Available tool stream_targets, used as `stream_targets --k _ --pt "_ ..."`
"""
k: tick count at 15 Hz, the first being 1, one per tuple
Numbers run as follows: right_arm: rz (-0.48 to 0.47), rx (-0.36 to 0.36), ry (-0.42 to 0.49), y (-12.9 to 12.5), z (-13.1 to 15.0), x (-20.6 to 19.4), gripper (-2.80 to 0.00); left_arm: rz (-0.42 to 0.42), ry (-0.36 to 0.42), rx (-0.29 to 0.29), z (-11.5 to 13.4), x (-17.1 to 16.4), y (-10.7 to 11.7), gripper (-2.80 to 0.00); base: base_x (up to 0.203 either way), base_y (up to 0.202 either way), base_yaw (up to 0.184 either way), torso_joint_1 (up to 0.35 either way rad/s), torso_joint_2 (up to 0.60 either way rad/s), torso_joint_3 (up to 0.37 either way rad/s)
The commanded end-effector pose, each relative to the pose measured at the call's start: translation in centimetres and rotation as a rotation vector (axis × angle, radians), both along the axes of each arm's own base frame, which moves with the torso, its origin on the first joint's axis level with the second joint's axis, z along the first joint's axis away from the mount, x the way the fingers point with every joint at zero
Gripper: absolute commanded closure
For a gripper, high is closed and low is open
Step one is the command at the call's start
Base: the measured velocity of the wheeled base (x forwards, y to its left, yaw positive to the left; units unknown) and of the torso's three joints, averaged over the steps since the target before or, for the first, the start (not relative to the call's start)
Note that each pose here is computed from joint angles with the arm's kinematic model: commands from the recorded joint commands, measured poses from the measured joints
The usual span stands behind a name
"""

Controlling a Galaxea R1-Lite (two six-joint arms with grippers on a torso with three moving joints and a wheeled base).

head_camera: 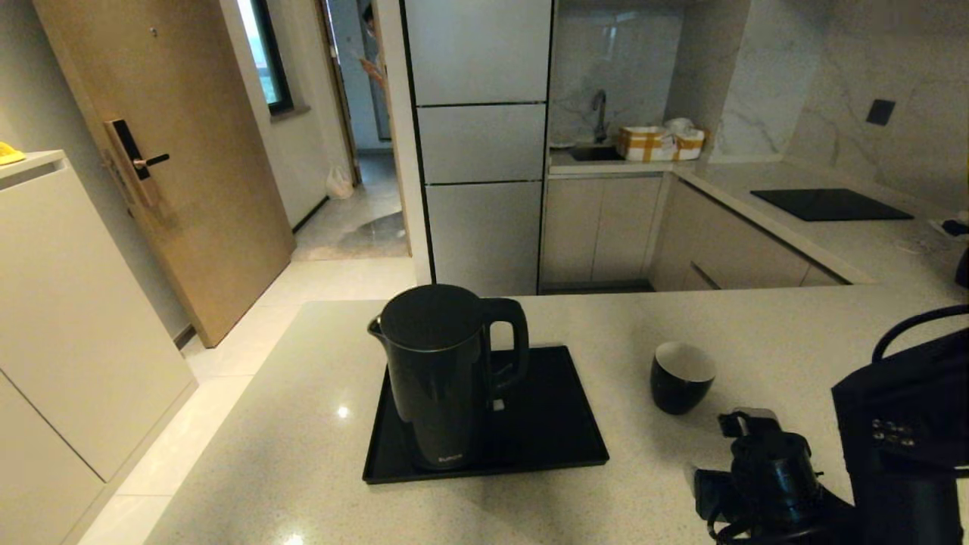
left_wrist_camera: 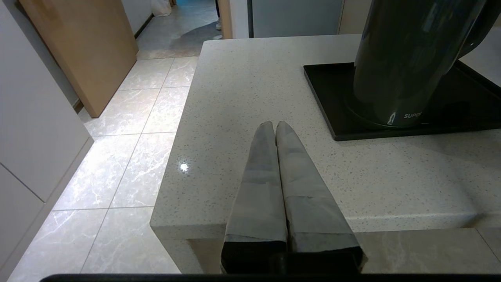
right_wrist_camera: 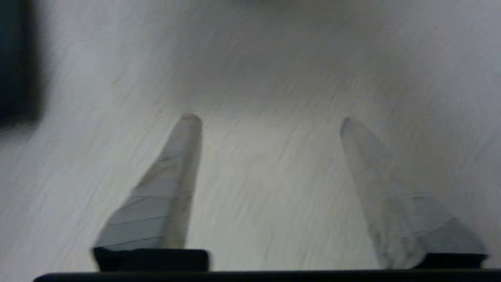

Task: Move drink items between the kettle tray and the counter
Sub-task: Return the tea cup to its original position

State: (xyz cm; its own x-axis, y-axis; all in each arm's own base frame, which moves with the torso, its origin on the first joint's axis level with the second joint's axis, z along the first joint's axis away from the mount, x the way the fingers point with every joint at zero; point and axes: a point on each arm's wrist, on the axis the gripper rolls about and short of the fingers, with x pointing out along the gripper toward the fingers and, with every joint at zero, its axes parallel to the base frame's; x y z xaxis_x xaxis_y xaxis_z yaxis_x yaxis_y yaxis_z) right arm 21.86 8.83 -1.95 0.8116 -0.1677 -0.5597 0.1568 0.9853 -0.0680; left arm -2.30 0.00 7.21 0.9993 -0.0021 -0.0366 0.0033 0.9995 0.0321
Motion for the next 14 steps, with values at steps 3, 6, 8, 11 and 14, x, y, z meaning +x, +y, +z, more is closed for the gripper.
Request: stream_targets --k 3,6,8,11,14 --pt "-0.031 -0.069 0.024 -1.3 -3.6 2.9 -2.80 0.001 0.000 0.000 0.0 0.0 0.0 0.00 0.000 0.000 0.000 0.000 0.00 0.000" --pt "-0.022 -0.053 -0.037 -0.7 -3.2 4.2 -2.80 0.001 0.000 0.000 0.0 0.0 0.0 0.00 0.000 0.000 0.000 0.000 0.00 0.000" --pt "-0.008 -0.050 -0.080 -0.1 -2.9 5.3 -2.80 0.001 0.000 0.000 0.0 0.0 0.0 0.00 0.000 0.000 0.000 0.000 0.00 0.000" --pt "0.039 -0.052 -0.177 1.0 -2.0 7.9 -2.80 0.001 0.000 0.000 0.0 0.0 0.0 0.00 0.000 0.000 0.000 0.000 0.00 0.000" --pt "0.041 -0.048 -0.228 1.3 -1.9 9.6 -2.80 0.001 0.000 0.000 0.0 0.0 0.0 0.00 0.000 0.000 0.000 0.000 0.00 0.000"
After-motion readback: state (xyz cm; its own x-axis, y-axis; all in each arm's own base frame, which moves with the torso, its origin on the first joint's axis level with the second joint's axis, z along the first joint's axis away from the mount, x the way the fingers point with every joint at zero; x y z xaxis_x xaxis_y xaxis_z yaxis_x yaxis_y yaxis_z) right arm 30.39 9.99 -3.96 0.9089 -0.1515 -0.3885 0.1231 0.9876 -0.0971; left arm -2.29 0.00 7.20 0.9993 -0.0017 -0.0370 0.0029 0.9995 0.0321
